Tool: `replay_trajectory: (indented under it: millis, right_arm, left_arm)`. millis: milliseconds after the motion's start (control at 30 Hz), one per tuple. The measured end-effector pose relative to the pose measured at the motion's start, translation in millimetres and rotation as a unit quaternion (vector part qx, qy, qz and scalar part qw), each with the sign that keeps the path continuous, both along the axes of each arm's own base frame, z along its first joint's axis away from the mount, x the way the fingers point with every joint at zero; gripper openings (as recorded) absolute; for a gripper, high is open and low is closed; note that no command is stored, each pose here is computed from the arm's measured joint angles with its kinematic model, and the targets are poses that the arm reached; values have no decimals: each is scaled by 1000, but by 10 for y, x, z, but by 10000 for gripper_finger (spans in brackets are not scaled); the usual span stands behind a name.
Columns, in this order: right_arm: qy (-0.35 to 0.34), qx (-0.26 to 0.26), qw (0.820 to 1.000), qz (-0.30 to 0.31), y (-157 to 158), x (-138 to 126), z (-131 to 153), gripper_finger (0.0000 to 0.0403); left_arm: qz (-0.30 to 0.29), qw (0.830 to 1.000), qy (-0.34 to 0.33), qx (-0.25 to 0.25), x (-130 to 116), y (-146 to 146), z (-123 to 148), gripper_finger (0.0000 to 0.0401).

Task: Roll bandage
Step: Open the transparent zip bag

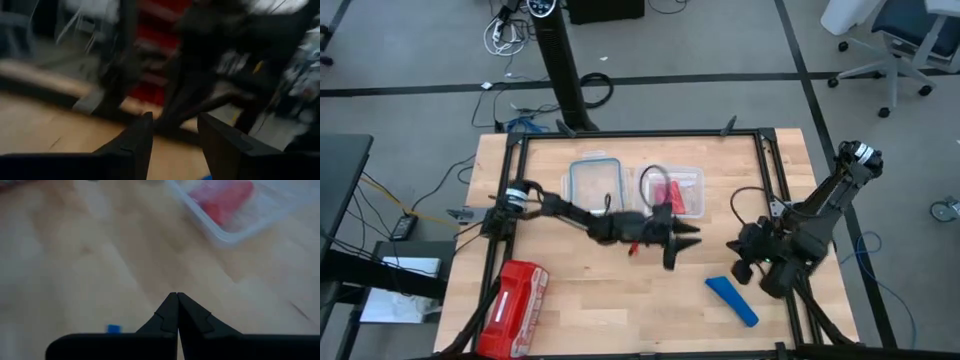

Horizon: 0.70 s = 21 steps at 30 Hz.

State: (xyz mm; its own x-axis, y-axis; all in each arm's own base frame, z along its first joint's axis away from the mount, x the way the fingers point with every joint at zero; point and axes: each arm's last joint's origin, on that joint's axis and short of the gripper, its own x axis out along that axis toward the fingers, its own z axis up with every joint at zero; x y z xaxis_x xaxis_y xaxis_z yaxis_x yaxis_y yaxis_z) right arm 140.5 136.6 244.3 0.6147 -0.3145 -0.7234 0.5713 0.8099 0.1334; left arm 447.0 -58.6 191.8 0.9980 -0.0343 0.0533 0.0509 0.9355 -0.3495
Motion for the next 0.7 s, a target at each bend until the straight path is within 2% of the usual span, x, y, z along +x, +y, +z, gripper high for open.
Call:
replay_trajectory:
  millis: [133, 367, 567, 700]
  right_arm:
    - [68, -19, 998, 0, -193, 186, -43, 4]
    - [54, -67, 996, -9, -447, 291, 58, 4]
    - [76, -77, 994, -15, -622, 375, 71, 4]
    - [87, -94, 992, -11, -729, 437, 77, 4]
  left_arm:
    - [-8, 999, 33, -17, 27, 322, -17, 160]
    - [-49, 995, 53, -72, 22, 839, -43, 160]
    - [-72, 991, 84, -78, -9, 1270, -57, 160]
    - [-71, 992, 99, -33, -23, 1500, 33, 160]
